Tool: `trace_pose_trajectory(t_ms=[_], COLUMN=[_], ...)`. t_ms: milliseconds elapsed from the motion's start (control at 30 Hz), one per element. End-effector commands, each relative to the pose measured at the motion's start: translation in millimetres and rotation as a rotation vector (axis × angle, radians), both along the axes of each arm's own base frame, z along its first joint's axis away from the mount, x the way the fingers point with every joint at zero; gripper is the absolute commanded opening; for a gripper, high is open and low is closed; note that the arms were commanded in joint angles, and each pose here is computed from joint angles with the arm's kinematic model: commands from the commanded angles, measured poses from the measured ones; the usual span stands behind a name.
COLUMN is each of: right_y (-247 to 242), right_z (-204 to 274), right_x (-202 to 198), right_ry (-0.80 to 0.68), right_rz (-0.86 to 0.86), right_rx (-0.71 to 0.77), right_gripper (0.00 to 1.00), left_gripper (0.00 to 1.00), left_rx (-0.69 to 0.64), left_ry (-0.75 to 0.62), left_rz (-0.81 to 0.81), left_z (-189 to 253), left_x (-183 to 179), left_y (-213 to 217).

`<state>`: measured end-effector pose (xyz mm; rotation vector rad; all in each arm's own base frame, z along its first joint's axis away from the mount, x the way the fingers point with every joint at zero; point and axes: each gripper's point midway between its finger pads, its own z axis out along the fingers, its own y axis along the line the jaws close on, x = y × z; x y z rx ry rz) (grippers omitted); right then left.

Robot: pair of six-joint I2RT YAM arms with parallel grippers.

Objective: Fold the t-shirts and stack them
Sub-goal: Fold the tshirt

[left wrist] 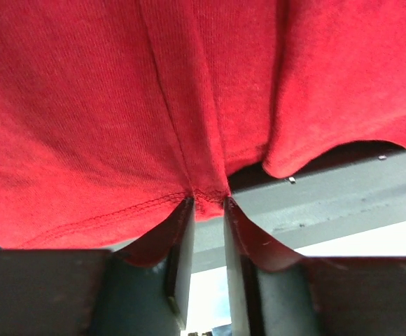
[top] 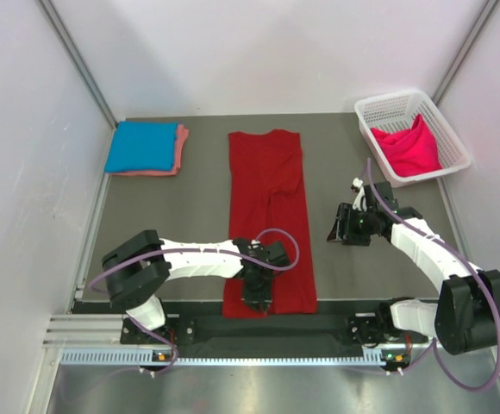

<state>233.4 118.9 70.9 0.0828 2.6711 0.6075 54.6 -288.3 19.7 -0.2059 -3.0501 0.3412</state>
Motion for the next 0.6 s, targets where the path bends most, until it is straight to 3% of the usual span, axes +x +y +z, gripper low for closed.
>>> trace_pose_trajectory(t_ms=[0, 100, 267, 567], right_y=[7, 7, 7, 8], right_z=[10, 10, 8, 3], right_x=[7, 7, 6, 6], right_ry=[-0.054, -0.053, -0.047, -0.032], right_rz=[0.013, 0.017, 0.019, 0.02], right_rx=[0.029, 0.03, 0.028, 0.029], right_gripper=[0.54, 0.54, 0.54, 0.54], left_gripper=[0.27, 0.22, 0.0, 0.0], left_rx=[-0.002, -0.004, -0.009, -0.037], left_ry=[-0.028, -0.036, -0.04, -0.103], left_rz=[-0.009, -0.008, -0.014, -0.066], left_z=[-3, -3, 1, 23], left_x=[4, 6, 8, 14], left_y=[-3, -4, -9, -30])
